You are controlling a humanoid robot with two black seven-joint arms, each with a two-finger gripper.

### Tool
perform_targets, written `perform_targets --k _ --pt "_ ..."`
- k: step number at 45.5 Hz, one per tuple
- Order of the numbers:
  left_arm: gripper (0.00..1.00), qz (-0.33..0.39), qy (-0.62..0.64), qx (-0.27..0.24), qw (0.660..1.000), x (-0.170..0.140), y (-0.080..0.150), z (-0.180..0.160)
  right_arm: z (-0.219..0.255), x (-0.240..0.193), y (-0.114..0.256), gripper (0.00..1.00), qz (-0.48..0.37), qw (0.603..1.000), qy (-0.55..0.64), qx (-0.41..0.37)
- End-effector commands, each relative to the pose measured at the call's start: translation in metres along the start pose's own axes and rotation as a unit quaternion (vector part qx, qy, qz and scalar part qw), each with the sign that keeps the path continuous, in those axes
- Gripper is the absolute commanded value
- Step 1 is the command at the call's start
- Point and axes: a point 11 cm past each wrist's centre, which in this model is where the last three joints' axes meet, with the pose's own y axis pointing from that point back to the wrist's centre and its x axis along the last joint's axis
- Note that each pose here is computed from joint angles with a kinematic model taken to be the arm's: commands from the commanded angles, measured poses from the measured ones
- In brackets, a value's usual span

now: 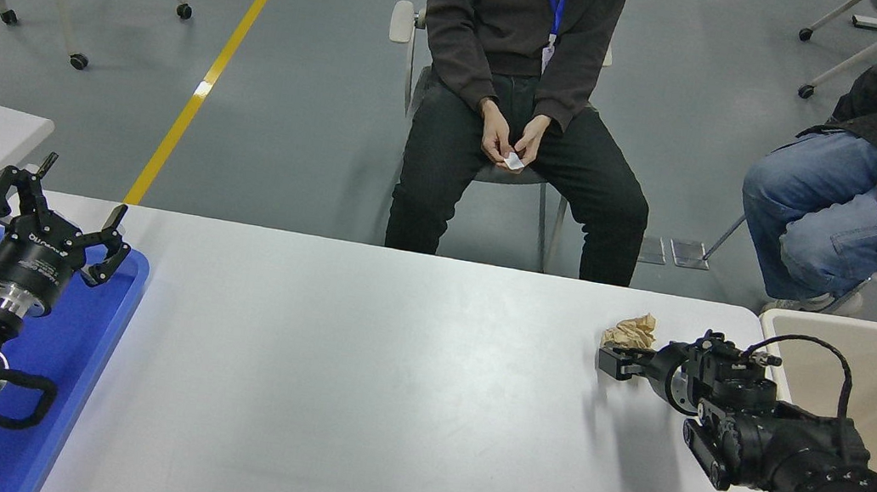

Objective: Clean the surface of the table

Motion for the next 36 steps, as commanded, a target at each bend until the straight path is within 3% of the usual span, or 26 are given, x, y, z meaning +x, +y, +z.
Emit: perform_targets --k 1,3,11,19,20,25,36 --pt "1.0 0.0 0.0 0.0 1.0 0.0 0.0 0.0 -0.003 -0.003 0.0 0.86 0.0 1.0 -0.003 0.009" --pt "1.0 0.0 0.0 0.0 1.0 0.0 0.0 0.0 -0.004 -0.005 0.0 0.79 -0.002 1.0 -0.004 0.015" --pt "1.0 0.0 0.0 0.0 1.0 0.0 0.0 0.0 -0.007 -0.01 0.001 0.73 -0.007 1.0 -0.004 0.029" --pt "1.0 0.0 0.0 0.0 1.0 0.0 0.0 0.0 -0.008 -0.018 0.001 0.53 -0.016 0.999 -0.004 0.034" --pt "1.0 0.0 0.0 0.0 1.0 0.0 0.0 0.0 -0.008 -0.019 0.001 0.48 -0.017 0.999 -0.004 0.035" --pt "1.0 0.0 0.0 0.0 1.0 0.0 0.0 0.0 -0.008 -0.026 0.002 0.0 -0.024 0.999 -0.003 0.036" --pt "1.0 0.0 0.0 0.0 1.0 0.0 0.0 0.0 -0.007 -0.023 0.002 0.0 -0.019 0.999 -0.013 0.037"
